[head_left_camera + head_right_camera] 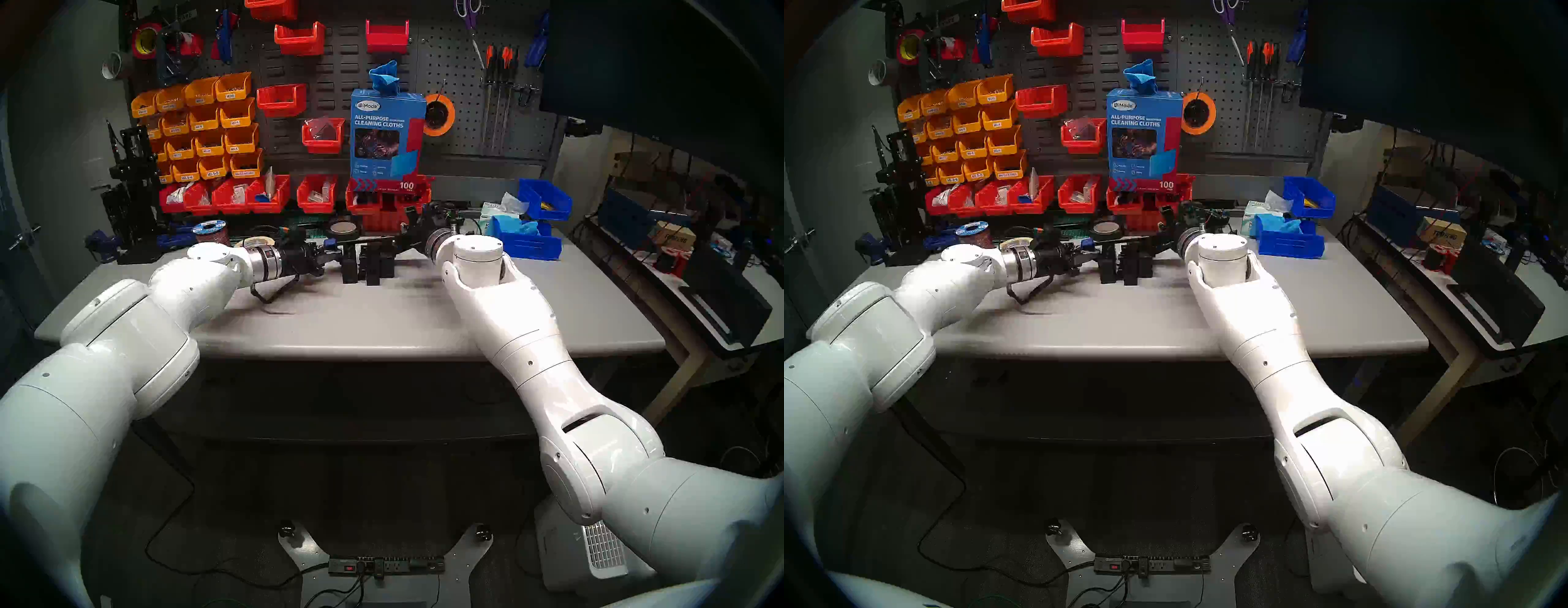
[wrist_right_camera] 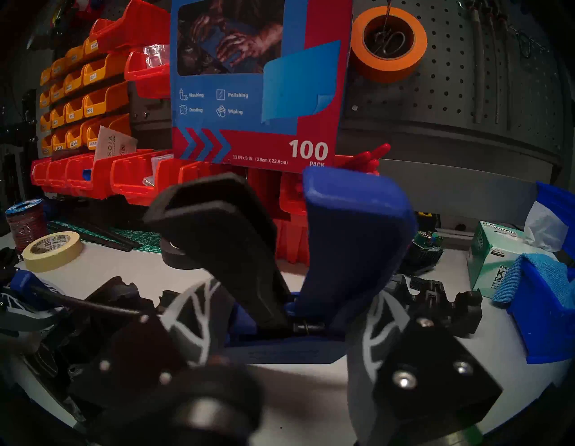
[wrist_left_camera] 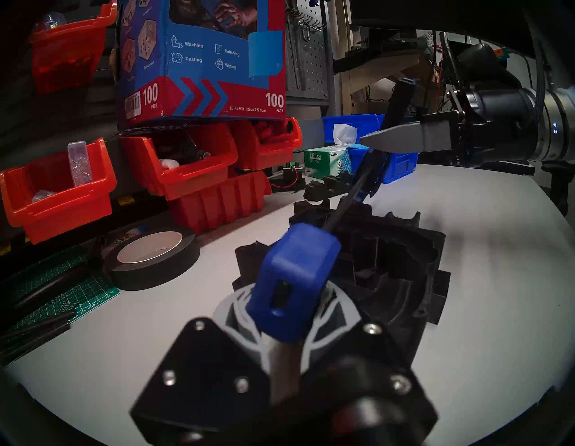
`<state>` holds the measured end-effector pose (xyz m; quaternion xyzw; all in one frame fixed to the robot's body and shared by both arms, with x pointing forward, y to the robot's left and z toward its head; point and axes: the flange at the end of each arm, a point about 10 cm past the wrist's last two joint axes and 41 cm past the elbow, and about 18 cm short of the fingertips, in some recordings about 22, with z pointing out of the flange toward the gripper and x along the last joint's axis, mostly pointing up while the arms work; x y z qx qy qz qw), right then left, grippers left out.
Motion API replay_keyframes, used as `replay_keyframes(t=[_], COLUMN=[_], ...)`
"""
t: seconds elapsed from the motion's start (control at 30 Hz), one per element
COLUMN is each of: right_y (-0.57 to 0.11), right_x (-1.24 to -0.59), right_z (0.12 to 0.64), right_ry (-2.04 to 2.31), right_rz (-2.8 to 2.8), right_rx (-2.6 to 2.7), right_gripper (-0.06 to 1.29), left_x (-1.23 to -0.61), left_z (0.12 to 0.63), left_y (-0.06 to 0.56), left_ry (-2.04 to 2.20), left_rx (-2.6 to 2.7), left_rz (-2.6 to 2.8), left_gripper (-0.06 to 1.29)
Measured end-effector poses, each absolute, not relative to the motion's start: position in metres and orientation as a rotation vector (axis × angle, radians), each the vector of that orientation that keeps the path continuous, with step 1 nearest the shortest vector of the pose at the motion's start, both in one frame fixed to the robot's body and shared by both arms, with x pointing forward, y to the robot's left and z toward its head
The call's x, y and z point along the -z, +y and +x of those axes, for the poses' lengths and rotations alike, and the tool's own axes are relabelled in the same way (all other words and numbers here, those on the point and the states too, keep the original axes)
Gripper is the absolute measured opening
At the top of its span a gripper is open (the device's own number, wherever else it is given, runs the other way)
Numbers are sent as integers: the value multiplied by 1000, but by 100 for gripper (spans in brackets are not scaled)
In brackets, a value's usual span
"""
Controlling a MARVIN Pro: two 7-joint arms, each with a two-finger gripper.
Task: Clamp the two 3D printed pieces together with the clamp
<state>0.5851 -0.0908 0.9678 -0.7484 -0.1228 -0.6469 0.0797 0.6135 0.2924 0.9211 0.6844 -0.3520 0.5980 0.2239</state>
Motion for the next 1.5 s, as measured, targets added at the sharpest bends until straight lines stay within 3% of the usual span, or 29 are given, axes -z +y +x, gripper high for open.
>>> replay_keyframes(t=[1.5], right_y=[-125], right_x=[-957], right_z=[597], right_ry=[-329], right_rz=[-2238], right_rx=[1824], right_gripper=[52], left_x=[-930], left_z=[610], left_y=[282], left_ry=[-1056], left_rx=[-1660], left_rz=[1767], left_gripper=[8])
